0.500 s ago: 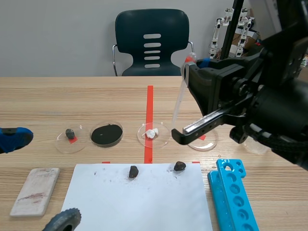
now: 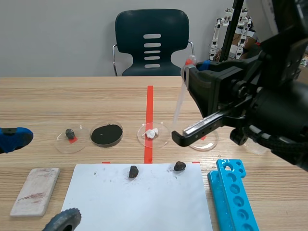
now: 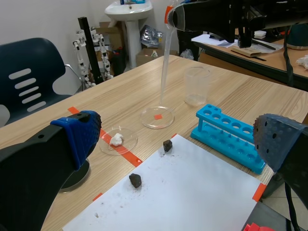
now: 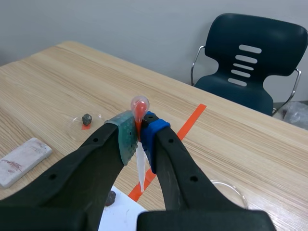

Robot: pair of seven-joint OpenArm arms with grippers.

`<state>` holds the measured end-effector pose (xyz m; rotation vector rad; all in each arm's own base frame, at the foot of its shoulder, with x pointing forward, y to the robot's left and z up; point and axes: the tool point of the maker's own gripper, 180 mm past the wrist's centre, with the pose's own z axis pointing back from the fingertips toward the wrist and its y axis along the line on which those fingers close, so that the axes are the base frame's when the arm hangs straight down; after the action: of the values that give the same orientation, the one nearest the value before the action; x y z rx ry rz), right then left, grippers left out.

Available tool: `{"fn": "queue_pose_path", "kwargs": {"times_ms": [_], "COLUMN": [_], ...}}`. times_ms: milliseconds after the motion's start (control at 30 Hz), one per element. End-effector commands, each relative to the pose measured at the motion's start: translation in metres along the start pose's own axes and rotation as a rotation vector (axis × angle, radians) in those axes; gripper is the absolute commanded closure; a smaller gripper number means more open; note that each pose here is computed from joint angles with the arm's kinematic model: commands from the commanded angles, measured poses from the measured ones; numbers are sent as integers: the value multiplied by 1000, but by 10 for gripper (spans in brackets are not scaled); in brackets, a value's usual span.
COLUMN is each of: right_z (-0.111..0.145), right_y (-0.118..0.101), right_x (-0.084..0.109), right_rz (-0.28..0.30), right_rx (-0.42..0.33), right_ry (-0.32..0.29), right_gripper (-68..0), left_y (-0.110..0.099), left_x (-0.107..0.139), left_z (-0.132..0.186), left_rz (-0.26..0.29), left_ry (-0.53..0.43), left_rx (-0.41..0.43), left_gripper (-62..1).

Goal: Put the dropper in the beaker

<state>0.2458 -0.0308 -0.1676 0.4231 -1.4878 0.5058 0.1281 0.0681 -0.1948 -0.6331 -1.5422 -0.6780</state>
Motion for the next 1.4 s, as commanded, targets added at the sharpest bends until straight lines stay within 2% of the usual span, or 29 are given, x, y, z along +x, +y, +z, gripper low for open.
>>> {"fn": "queue_pose_path", "kwargs": {"times_ms": [0, 233, 600, 867, 933, 1167, 1367], "right_z": [1, 12, 51, 74, 77, 80, 75], "right_y": [-9, -46, -117, -153, -161, -194, -205], "right_x": [8, 10, 19, 30, 26, -4, -13], "right_rz": [19, 7, 95, 163, 160, 103, 82], "right_rx": [-23, -121, -342, -457, -477, -539, -528], "right_ry": [-20, -12, 10, -1, -6, 19, 10], "right_gripper": [-10, -10, -10, -10, -10, -10, -10], "left_y": [1, 1, 1, 1, 1, 1, 1], "left_x": [4, 4, 4, 4, 4, 4, 4], "left_z": [0, 0, 0, 0, 0, 0, 0], "left_rz": [7, 7, 7, 7, 7, 7, 7], "left_ry": [-20, -20, -19, -19, -19, -19, -19], "left_rx": [14, 14, 14, 14, 14, 14, 14], "left_gripper": [-623, -623, -623, -623, -623, -623, -623]}}
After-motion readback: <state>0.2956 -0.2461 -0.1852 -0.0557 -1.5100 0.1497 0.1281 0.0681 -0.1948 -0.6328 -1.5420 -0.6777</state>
